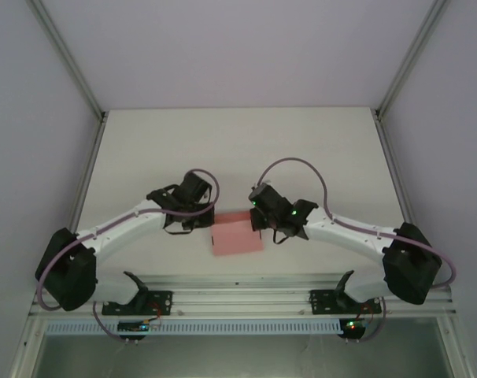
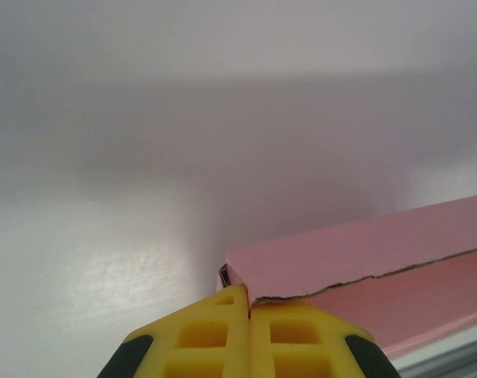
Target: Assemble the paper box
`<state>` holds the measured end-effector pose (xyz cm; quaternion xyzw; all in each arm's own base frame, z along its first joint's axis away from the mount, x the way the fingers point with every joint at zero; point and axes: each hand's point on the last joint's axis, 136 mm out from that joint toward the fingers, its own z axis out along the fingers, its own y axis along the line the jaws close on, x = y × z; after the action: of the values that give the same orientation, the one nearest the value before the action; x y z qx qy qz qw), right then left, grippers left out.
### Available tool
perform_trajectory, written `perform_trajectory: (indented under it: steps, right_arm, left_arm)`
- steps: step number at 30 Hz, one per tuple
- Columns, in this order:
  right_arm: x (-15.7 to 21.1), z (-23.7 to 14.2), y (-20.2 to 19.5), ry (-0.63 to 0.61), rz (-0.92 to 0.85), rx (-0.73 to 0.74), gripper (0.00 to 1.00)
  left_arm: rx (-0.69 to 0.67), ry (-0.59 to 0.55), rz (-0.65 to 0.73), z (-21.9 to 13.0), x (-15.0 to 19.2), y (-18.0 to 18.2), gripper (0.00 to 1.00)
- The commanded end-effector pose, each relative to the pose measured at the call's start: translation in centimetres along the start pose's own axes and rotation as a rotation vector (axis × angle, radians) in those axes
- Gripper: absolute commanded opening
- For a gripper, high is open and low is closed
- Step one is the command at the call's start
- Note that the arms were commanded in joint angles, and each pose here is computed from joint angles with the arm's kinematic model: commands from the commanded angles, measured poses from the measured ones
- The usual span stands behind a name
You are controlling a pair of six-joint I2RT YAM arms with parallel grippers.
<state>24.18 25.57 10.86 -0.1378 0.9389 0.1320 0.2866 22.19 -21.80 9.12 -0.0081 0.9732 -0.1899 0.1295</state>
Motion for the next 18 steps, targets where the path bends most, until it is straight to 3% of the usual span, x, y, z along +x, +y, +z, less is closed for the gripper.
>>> perform_trajectory:
  steps: [1,6,9,18]
  right_arm:
    - [1.5,0.4,-0.9,0.011,-0.079,0.017,0.02]
    - [1.1,-0.3,-0.8,-0.042,-0.072,-0.006,0.02]
    - [0.3,-0.6,0.0,-0.074,-0.082,-0.037,0.03]
    - [-3.1,-1.3,0.7,-0.205,-0.099,-0.038,0.02]
  left_arm:
    - [-0.036,0.034,0.058,0.1,2.3,1.2,0.00]
    - [0.008,0.010,0.140,0.2,3.5,0.1,0.00]
    - [0.080,-0.007,0.160,-0.1,3.3,-1.4,0.08]
    - [0.155,-0.194,0.259,-3.4,-1.2,-5.3,0.20]
